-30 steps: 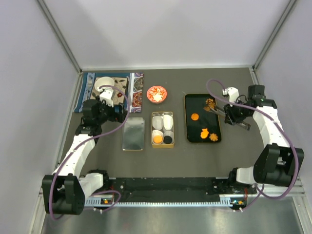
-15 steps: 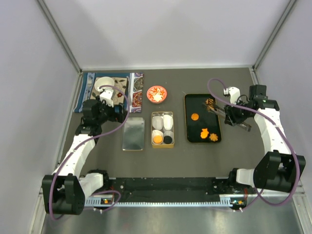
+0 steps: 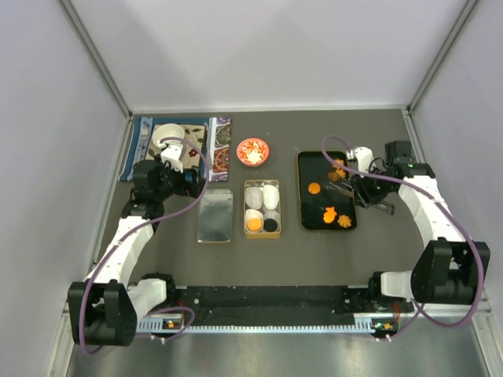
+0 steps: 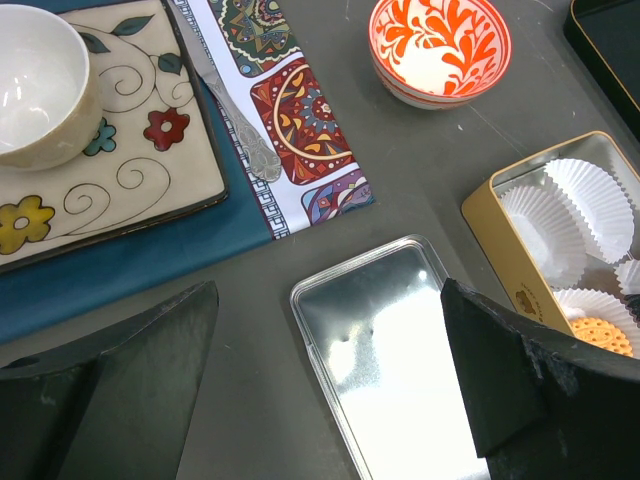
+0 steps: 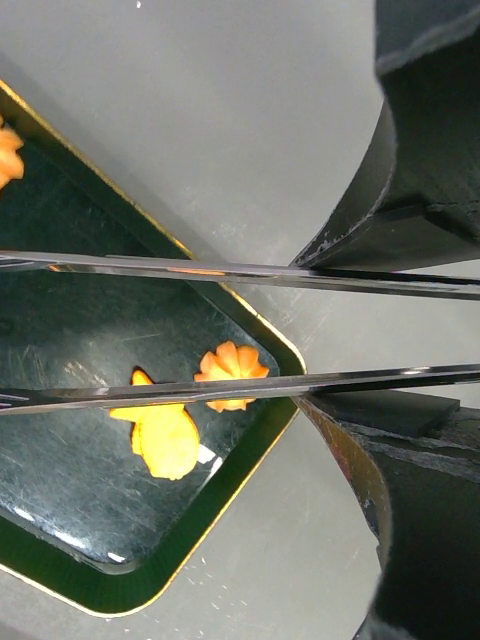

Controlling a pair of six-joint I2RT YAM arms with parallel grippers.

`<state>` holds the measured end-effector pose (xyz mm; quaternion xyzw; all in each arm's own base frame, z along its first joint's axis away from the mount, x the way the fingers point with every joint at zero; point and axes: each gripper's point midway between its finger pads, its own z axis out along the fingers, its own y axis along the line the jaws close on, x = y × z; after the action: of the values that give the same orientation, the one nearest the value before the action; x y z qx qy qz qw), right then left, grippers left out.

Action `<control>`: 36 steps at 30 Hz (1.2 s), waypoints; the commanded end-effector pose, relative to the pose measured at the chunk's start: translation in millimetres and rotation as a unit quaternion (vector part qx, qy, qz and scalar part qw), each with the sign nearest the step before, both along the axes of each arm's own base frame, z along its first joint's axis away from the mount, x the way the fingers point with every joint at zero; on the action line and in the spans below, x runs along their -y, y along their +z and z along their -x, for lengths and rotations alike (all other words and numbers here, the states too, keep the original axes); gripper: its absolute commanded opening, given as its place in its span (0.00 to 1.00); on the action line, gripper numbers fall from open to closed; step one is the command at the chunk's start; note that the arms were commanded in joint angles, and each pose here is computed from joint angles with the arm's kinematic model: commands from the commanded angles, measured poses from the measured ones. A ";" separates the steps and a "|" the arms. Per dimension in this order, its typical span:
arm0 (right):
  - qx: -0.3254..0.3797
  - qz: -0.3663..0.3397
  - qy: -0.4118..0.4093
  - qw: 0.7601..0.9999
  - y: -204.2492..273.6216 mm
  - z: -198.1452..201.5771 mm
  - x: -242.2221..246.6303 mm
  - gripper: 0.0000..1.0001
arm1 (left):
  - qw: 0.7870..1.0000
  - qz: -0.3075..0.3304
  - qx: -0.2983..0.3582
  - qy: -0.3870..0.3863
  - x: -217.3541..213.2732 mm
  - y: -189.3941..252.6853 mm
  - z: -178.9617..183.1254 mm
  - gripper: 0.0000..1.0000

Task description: Pack the cookies

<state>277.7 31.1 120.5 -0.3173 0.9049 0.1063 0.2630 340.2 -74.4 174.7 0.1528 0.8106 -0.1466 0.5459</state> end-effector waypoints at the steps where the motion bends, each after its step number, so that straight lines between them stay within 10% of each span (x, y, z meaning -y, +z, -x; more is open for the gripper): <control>1: 0.011 0.010 0.007 1.000 -6.3 -5.5 -6.3 0.45 | 1.000 0.002 0.019 -0.010 3.5 10.8 -1.3 0.99; 36: -0.001 0.048 0.040 0.998 -39.5 -6.0 -30.3 0.50 | 1.000 -0.003 0.017 -0.007 1.8 7.5 -2.8 0.99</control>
<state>277.8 54.9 78.3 -0.3610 0.9009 0.0780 0.2281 340.1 -74.4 174.4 0.1528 0.8109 -0.1464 0.5455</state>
